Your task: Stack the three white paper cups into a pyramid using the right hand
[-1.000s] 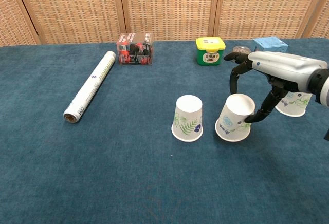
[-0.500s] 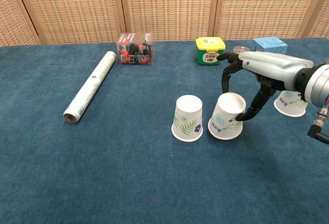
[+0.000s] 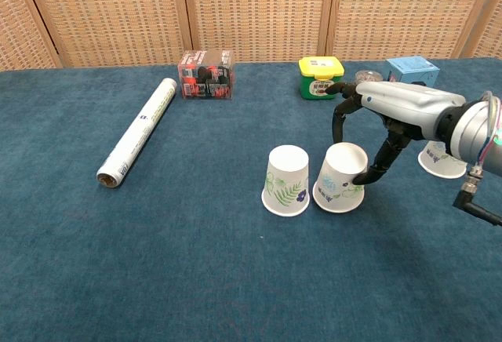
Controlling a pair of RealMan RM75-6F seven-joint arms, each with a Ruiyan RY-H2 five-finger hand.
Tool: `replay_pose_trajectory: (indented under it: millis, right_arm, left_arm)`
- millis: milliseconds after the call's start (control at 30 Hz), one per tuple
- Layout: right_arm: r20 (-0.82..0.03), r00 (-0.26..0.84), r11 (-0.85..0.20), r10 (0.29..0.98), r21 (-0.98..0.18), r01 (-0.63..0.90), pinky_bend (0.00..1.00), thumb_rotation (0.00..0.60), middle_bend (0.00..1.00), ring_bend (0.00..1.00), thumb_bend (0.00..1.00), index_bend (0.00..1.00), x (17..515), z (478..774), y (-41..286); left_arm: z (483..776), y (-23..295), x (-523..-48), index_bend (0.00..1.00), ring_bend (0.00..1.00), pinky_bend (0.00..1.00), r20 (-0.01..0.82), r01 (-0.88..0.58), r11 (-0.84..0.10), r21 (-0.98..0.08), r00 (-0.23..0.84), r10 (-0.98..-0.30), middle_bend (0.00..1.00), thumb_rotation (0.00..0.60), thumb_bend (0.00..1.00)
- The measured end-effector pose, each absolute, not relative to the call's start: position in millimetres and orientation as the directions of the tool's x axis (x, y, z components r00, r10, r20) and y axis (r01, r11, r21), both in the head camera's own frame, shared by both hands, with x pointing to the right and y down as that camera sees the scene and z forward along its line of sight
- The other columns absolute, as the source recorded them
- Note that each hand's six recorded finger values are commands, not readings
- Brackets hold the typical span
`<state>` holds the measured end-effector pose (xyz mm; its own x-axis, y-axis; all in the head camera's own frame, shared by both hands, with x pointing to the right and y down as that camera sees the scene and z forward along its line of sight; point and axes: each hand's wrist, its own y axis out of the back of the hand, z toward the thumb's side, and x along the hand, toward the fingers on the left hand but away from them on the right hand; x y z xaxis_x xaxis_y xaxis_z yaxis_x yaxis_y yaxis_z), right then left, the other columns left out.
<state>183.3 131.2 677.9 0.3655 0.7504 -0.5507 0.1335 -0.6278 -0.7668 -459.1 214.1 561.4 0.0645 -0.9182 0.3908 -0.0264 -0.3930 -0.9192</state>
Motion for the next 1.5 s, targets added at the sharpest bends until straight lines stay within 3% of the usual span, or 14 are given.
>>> replay_pose_trajectory:
  millis: [467,800,1133,1500]
  right_arm:
    - [-0.546,0.358,-0.621,0.758,-0.772,0.138,0.00,0.600,0.00,0.00,0.08,0.29,190.2,675.8,134.5]
    - [-0.541,0.333,-0.602,0.773,-0.791,0.112,0.00,0.600,0.00,0.00,0.08,0.28,207.6,662.0,133.4]
    - [-0.503,0.257,-0.540,0.826,-0.836,0.099,0.00,0.600,0.00,0.00,0.08,0.28,238.8,639.8,105.7]
    - [-0.555,0.115,-0.563,0.824,-0.825,0.051,0.00,0.600,0.00,0.00,0.08,0.28,293.6,654.6,85.9]
  left_arm:
    - [562.0,214.7,-456.4,0.00,0.00,0.00,0.391,-0.023,-0.394,-0.919,0.071,-0.918,0.00,0.600,0.21]
    - [560.5,214.0,-458.1,0.00,0.00,0.00,0.385,-0.027,-0.387,-0.921,0.066,-0.921,0.00,0.600,0.21]
    - [560.1,214.4,-457.0,0.00,0.00,0.00,0.382,-0.020,-0.384,-0.923,0.069,-0.922,0.00,0.600,0.21]
    - [561.1,214.7,-455.2,0.00,0.00,0.00,0.384,-0.010,-0.386,-0.923,0.070,-0.921,0.00,0.600,0.21]
